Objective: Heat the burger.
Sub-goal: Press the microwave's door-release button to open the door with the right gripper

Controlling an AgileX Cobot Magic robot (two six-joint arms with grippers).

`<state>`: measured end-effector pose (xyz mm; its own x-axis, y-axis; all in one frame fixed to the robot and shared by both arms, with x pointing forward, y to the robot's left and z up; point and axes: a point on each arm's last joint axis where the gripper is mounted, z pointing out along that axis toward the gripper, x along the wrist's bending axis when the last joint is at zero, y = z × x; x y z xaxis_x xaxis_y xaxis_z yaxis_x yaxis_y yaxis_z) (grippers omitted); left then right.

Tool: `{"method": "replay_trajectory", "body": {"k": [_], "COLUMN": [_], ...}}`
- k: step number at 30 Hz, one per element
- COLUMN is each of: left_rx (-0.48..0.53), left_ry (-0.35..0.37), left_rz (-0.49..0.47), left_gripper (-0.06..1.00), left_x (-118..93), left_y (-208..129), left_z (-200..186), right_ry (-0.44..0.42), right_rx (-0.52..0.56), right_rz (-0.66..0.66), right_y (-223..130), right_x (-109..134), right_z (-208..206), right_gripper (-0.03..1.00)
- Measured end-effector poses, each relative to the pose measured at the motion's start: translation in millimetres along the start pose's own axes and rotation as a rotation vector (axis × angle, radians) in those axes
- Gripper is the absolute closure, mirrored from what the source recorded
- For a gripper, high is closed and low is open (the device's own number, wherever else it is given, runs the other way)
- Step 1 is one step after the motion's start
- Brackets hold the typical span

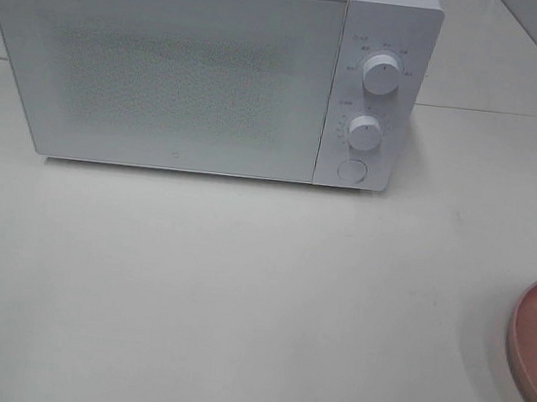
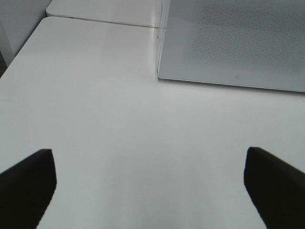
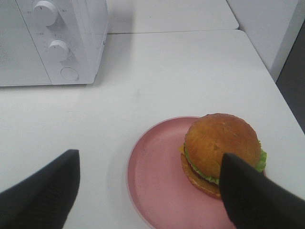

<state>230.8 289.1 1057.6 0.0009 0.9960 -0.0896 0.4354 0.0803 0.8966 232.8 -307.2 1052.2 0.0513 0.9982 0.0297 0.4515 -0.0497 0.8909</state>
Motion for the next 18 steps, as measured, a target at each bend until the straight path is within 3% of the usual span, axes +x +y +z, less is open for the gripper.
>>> {"method": "replay_trajectory", "body": {"k": [18], "left_rx": [0.0], "left_ry": [0.0], "left_rz": [0.0], "left_gripper": [-0.05], "left_x": [0.0], "left_y": [0.0], "left_z": [0.0], "right_ry": [0.001], "right_rx": [-0.011], "right_rz": [0.0], "right_y": [1.2], "right_x": [0.1], "right_z": [-0.5], "right_gripper": [0.21]}}
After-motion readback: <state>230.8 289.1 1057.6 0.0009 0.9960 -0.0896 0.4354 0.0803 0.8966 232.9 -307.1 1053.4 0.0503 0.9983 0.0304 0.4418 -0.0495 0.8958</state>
